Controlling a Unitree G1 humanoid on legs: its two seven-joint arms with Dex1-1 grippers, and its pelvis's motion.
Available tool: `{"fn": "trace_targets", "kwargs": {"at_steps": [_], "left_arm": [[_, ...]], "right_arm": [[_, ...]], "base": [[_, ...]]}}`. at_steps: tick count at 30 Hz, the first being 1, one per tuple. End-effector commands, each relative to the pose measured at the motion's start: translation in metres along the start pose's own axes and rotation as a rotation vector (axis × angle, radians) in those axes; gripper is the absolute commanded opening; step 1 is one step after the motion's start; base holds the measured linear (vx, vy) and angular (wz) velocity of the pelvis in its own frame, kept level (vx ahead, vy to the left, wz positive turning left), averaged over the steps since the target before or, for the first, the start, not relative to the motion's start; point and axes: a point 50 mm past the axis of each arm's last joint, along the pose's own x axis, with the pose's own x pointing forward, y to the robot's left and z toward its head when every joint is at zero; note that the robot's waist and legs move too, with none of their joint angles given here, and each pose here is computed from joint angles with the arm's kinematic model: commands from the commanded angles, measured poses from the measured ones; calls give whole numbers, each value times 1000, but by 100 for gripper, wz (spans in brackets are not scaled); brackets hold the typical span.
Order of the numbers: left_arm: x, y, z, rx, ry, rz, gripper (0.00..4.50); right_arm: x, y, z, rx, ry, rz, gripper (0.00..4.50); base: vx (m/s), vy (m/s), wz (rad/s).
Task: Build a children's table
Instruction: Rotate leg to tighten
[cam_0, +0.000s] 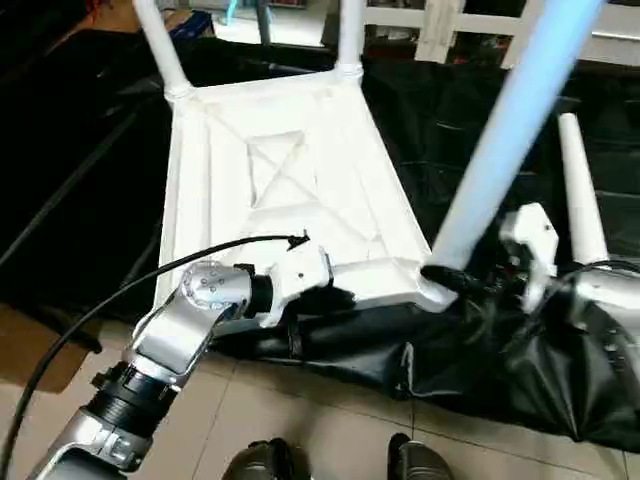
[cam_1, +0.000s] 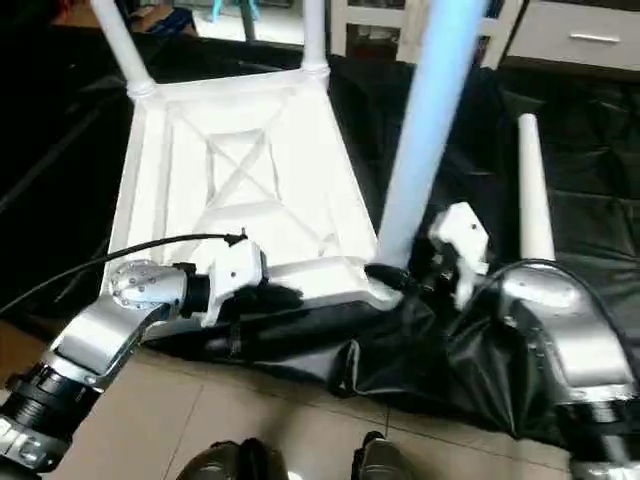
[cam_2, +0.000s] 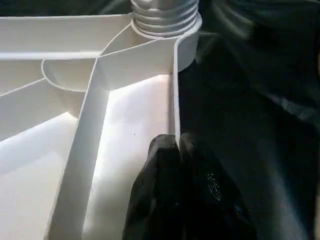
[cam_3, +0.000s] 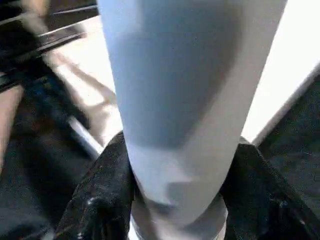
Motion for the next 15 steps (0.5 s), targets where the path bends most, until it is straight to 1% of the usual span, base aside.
{"fn": "trace_targets", "kwargs": {"at_steps": [1,4,6,8,9,10,12,13,15], "left_arm": [[16,-10,12,-18,-40,-28,0],[33,-13,26,-79,-61,26,0],[47,-12,35,-149,-65,101,0],[58,-11,43,-211,-69,167,0],[65,-10,50,-243,-95,201,0],[72,-10,57,-271,-118,222,0],[80,-10,65,-262,-130,231,0],[81,-10,66,-240,-133,228,0],[79,-8,66,-224,-132,219,0]], "right_arm": [[4,-12,-27,111,117,-236,199],[19,-18,-35,213,111,-483,198],[27,-23,-39,278,98,-659,197],[32,-26,-41,346,58,-807,197],[37,-25,-41,366,44,-864,197],[44,-23,-42,376,38,-902,197],[59,-18,-37,362,23,-905,197],[65,-14,-33,349,20,-863,197],[72,-12,-25,316,3,-810,197]], "base": [[0,0,0],[0,0,0],[0,0,0],[0,0,0],[0,0,0],[0,0,0],[0,0,0],[0,0,0],[0,0,0]]}}
